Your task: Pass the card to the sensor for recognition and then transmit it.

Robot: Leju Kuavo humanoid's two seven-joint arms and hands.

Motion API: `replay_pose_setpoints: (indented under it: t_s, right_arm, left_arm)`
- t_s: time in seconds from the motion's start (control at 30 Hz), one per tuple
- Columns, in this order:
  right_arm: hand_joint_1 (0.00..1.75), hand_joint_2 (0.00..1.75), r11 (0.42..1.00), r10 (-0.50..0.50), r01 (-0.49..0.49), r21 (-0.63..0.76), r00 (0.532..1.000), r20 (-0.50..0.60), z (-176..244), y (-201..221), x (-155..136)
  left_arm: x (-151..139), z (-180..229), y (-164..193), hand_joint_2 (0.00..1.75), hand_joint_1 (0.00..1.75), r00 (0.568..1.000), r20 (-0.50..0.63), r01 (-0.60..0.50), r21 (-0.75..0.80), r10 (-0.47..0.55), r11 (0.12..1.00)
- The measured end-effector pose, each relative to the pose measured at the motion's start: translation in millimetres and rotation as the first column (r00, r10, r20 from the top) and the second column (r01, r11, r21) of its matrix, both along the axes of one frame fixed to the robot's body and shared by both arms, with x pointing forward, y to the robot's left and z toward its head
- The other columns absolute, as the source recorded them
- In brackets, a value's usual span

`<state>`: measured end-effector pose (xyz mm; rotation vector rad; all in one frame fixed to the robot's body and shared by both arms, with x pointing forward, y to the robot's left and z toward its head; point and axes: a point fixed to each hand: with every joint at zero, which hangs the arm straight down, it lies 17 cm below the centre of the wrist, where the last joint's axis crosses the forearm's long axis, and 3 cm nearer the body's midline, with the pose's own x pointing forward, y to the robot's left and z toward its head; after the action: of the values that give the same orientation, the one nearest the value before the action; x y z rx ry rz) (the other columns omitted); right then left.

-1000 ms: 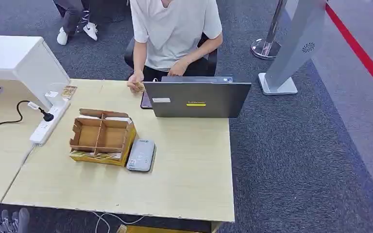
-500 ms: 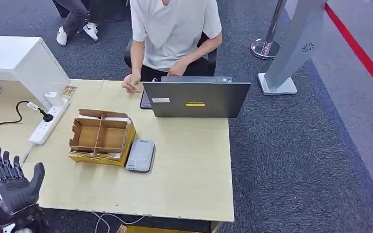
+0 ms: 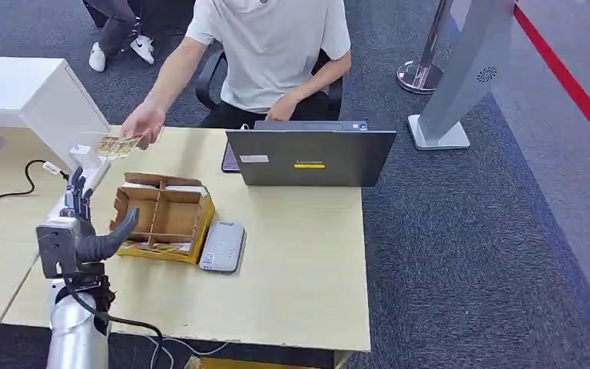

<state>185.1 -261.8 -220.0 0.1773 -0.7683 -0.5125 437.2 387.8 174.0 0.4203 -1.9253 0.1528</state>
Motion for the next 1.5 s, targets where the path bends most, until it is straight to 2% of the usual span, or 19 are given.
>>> replay_pose_setpoints:
  t_s: [0.23,0.5,0.73,0.83,0.87,0.93,1.1,1.4,1.5]
  right_arm:
    - [0.0,0.0,1.0,0.027,-0.027,0.002,1.0,-0.006,-0.3,7.7,1.6]
    - [0.0,0.0,0.998,0.068,-0.068,-0.003,0.998,-0.016,-0.9,17.2,4.0]
    - [0.0,0.0,0.998,0.07,-0.07,-0.003,0.997,-0.016,-0.9,18.0,4.2]
    - [0.0,0.0,0.995,0.101,-0.102,-0.004,0.995,-0.025,-1.6,24.9,4.8]
    - [0.0,0.0,0.993,0.114,-0.114,-0.01,0.993,-0.031,-2.3,27.9,5.0]
    - [0.0,0.0,0.988,0.151,-0.152,-0.013,0.988,-0.04,-2.8,36.2,5.6]
    - [0.0,0.0,0.981,0.19,-0.191,-0.022,0.98,-0.05,-3.7,43.7,5.3]
    - [0.0,0.0,0.965,0.259,-0.261,-0.036,0.964,-0.069,-5.3,57.8,3.5]
    - [0.0,0.0,0.962,0.268,-0.271,-0.037,0.961,-0.071,-5.5,59.7,2.8]
  left_arm:
    - [46.6,1.1,-32.4,1.75,0.0,0.992,-0.114,0.064,0.173,-0.045,0.983]
    - [89.6,7.6,-54.1,1.75,0.0,0.977,-0.213,0.1,0.378,-0.018,0.92]
    - [92.5,7.6,-55.2,1.75,0.0,0.975,-0.222,0.102,0.396,-0.013,0.913]
    - [109.9,11.5,-61.2,1.75,0.0,0.967,-0.255,0.108,0.502,0.028,0.858]
    - [121.1,15.9,-63.7,1.75,1.75,0.962,-0.267,0.106,0.576,0.064,0.811]
    - [142.3,28.3,-63.0,1.75,1.75,0.952,-0.264,0.088,0.719,0.154,0.69]
    - [158.2,44.9,-58.9,1.75,1.75,0.945,-0.224,0.058,0.831,0.237,0.553]
    - [180.0,85.0,-44.2,1.75,1.75,0.924,-0.078,-0.031,0.961,0.375,0.275]
    - [183.0,89.8,-43.7,1.75,1.75,0.92,-0.057,-0.036,0.973,0.388,0.229]
